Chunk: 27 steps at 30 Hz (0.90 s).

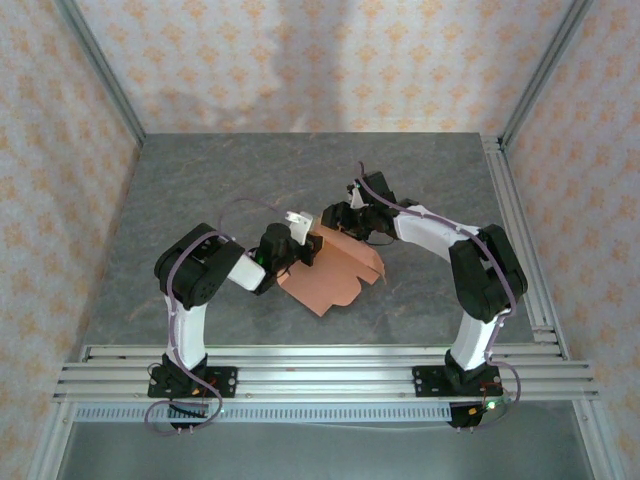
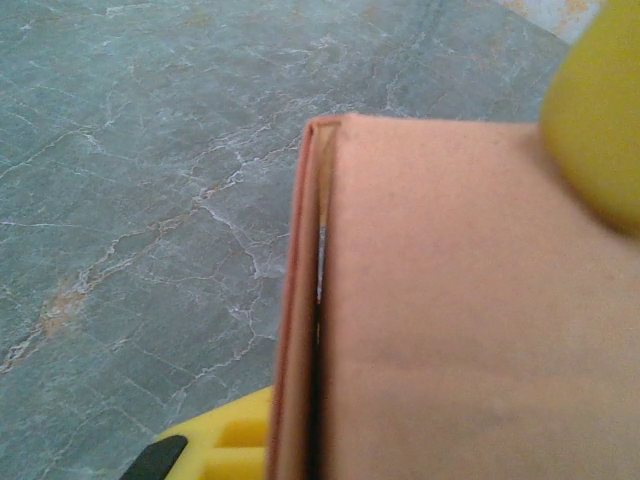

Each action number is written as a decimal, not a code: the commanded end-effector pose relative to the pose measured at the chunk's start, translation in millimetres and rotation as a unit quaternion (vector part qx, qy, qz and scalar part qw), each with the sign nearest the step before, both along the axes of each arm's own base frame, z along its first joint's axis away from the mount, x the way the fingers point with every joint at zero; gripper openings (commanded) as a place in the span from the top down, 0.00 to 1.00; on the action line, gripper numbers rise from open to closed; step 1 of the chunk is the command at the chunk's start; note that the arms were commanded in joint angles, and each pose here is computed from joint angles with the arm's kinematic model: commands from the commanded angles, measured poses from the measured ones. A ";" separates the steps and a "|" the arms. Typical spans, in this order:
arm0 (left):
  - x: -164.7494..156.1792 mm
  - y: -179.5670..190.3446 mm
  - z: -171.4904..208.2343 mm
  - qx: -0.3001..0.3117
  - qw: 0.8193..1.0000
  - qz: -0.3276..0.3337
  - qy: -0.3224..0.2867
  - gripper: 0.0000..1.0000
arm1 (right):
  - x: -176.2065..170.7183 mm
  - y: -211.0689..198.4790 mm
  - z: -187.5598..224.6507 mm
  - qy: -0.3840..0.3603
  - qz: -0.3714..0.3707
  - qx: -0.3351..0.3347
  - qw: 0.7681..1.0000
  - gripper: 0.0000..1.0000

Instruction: Fold the paper box

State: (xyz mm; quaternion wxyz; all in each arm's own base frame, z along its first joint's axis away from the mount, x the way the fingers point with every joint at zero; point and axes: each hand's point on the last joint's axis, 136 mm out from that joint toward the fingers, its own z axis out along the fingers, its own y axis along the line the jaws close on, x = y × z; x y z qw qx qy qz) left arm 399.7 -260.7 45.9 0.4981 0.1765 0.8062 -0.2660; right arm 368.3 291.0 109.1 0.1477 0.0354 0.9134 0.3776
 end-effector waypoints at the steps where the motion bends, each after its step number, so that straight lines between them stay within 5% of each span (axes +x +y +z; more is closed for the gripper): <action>1: 15.4 4.9 21.4 -0.014 0.999 0.035 -0.012 1.00 | -15.4 1.3 -12.9 0.038 0.001 0.012 0.999 0.46; 11: 22.9 2.7 28.7 -0.024 0.999 0.046 0.004 1.00 | -35.4 46.6 5.9 0.041 0.019 0.097 0.994 0.47; 15: 20.6 4.6 29.5 -0.022 0.999 0.045 0.006 1.00 | -22.7 25.8 8.7 0.021 -0.011 0.077 0.997 0.47; 27: 20.9 14.4 33.1 -0.076 0.995 0.056 0.029 1.00 | 10.0 -70.0 59.1 -0.091 -0.119 0.008 0.989 0.21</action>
